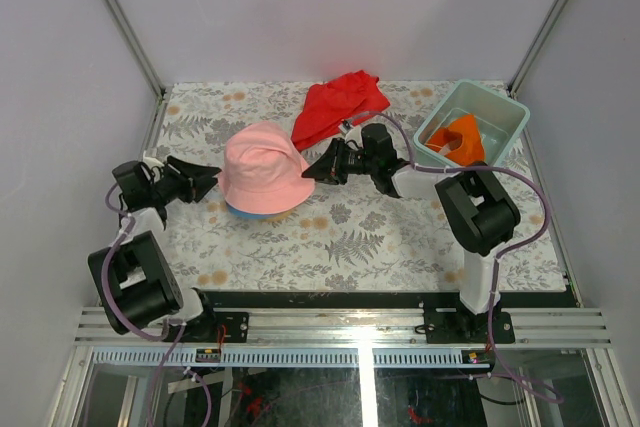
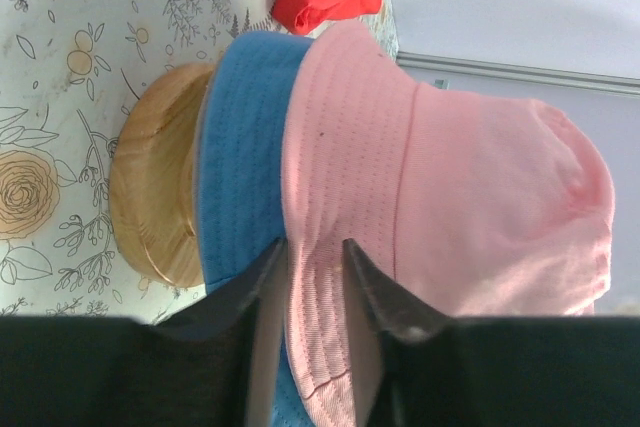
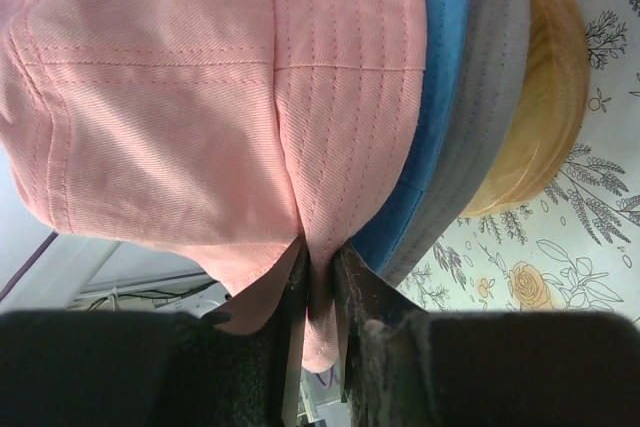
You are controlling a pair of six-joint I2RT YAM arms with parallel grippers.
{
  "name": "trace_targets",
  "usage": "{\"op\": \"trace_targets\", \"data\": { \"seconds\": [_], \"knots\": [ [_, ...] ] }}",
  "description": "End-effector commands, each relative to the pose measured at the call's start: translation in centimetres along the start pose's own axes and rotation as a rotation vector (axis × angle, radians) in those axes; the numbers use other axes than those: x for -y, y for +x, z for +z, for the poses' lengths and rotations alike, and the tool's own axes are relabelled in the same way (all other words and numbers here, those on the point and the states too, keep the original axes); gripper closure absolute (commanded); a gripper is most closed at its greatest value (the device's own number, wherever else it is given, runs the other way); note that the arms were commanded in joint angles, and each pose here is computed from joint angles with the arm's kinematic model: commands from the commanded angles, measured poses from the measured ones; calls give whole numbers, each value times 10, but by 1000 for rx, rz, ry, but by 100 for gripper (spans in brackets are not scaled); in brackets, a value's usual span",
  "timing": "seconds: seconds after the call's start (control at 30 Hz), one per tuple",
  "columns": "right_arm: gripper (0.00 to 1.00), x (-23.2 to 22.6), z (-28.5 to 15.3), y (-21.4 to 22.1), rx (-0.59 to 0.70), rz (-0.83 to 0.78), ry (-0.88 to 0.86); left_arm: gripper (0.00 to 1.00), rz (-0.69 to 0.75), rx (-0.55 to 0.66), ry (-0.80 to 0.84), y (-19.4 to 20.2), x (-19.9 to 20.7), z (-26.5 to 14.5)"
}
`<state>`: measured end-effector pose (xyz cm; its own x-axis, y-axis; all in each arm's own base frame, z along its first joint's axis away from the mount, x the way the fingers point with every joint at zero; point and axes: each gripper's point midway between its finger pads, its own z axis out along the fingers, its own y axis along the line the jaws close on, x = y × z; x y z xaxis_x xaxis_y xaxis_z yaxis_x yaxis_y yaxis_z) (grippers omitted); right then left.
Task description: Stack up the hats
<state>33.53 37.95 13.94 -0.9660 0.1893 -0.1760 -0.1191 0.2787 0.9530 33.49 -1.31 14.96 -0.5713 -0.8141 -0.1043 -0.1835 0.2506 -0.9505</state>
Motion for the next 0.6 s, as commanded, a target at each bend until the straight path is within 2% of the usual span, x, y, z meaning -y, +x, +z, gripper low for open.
{"op": "trace_targets", "data": {
  "seconds": [0.0, 0.2, 0.33, 0.47, 0.57],
  "knots": [
    [79, -29, -5, 7, 2, -70, -35, 58, -12, 84, -19, -20, 17, -14],
    [79, -23, -2, 27, -12, -83, -1, 56, -124, 162, -97, -25, 0, -40],
    [72, -19, 1, 32, -14, -84, 8, 57, -190, 141, -119, -1, -11, -49],
    [71, -16, 6, 34, -12, -85, 16, 60, -282, 85, -130, 33, -31, -43],
    [72, -15, 11, 38, -20, -84, 18, 60, -330, 87, -90, 43, -35, -41]
  ]
}}
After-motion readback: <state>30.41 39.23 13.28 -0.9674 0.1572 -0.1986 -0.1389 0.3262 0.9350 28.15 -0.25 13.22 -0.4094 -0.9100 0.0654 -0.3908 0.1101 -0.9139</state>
